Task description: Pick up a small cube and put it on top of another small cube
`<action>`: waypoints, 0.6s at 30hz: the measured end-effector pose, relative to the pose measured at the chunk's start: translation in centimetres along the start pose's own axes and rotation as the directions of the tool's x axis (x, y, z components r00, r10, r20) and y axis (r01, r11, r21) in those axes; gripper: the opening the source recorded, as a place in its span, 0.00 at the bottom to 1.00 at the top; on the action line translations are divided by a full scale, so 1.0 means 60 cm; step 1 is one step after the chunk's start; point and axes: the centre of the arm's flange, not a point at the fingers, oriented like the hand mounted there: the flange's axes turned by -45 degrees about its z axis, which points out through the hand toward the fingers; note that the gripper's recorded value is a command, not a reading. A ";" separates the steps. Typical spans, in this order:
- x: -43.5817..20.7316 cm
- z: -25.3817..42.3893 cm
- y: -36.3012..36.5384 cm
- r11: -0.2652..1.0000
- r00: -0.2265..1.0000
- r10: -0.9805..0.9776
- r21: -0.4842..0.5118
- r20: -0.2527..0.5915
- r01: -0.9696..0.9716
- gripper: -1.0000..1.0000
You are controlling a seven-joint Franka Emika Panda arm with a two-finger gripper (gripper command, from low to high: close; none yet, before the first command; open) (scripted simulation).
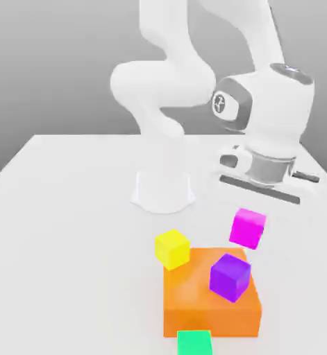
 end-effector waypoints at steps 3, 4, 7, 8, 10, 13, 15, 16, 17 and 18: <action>0.057 -0.032 0.071 0.983 0.983 0.182 0.022 0.034 -0.183 0.00; 0.072 -0.042 0.096 0.970 0.970 0.240 0.033 0.050 -0.241 0.00; 0.097 -0.043 0.141 0.936 0.936 0.342 0.060 0.086 -0.348 0.00; 0.098 -0.029 0.143 0.932 0.932 0.351 0.062 0.089 -0.356 0.00; 0.098 0.004 0.142 0.930 0.930 0.357 0.063 0.091 -0.363 0.00; 0.094 0.036 0.141 0.929 0.929 0.358 0.064 0.092 -0.364 1.00; 0.094 0.036 0.141 0.929 0.929 0.358 0.064 0.092 -0.364 1.00; 0.094 0.036 0.141 0.929 0.929 0.358 0.064 0.092 -0.364 1.00; 0.094 0.036 0.141 0.929 0.929 0.358 0.064 0.092 -0.364 1.00; 0.093 0.043 0.141 0.929 0.929 0.358 0.063 0.092 -0.364 1.00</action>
